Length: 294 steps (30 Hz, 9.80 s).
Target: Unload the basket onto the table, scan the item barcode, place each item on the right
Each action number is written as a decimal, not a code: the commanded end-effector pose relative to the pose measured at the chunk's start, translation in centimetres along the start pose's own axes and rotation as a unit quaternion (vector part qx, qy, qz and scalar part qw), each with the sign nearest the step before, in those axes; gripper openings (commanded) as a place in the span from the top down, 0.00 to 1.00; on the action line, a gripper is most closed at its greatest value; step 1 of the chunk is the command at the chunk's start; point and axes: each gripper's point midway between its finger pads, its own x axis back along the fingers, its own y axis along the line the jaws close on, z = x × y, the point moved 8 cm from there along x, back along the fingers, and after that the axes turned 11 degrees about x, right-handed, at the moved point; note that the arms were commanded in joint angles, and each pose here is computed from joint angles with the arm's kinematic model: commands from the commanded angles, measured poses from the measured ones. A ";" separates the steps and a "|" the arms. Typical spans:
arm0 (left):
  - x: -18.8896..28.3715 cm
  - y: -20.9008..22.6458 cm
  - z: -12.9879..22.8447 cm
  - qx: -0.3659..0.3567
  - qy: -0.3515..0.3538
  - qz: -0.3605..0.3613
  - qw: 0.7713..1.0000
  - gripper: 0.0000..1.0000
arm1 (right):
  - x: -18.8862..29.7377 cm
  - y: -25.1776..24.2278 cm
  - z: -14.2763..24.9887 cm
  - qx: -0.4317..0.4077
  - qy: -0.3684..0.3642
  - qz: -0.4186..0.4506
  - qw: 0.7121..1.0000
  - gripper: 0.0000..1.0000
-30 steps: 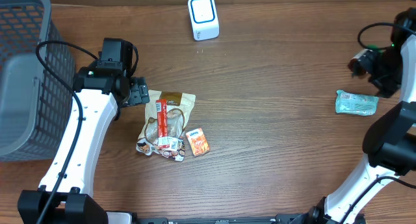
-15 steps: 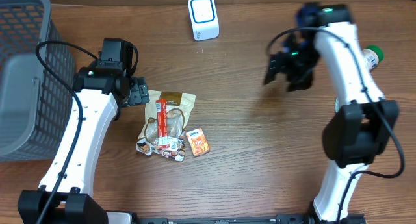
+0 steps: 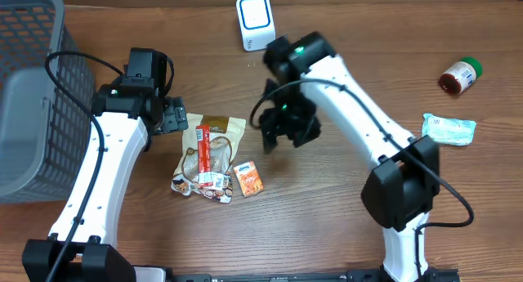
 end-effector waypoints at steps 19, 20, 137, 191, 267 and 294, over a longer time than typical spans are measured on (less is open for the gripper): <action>0.0 -0.1 0.0 -0.003 -0.002 -0.002 1.000 0.00 | -11.2 8.2 1.4 0.044 0.012 0.079 0.996 0.96; 0.0 -0.1 0.0 -0.003 -0.002 -0.002 1.000 0.00 | -11.7 8.1 1.3 0.043 0.010 0.078 0.996 0.96; 0.0 -0.1 0.0 -0.003 -0.002 -0.002 1.000 0.00 | -14.3 1.6 -4.1 -0.173 -0.200 0.000 0.964 0.96; 0.0 -0.2 0.0 -0.004 -0.002 -0.001 1.000 0.00 | -10.3 2.5 -8.4 -0.093 -0.342 -0.013 0.935 0.56; 0.0 -0.1 0.0 -0.003 -0.002 -0.002 1.000 0.00 | -9.5 -0.7 -8.2 -0.051 -0.333 0.306 0.890 0.45; 0.0 -0.1 0.0 -0.003 -0.002 -0.002 1.000 0.00 | -11.9 -1.8 -7.3 -0.051 -0.315 0.308 0.896 0.69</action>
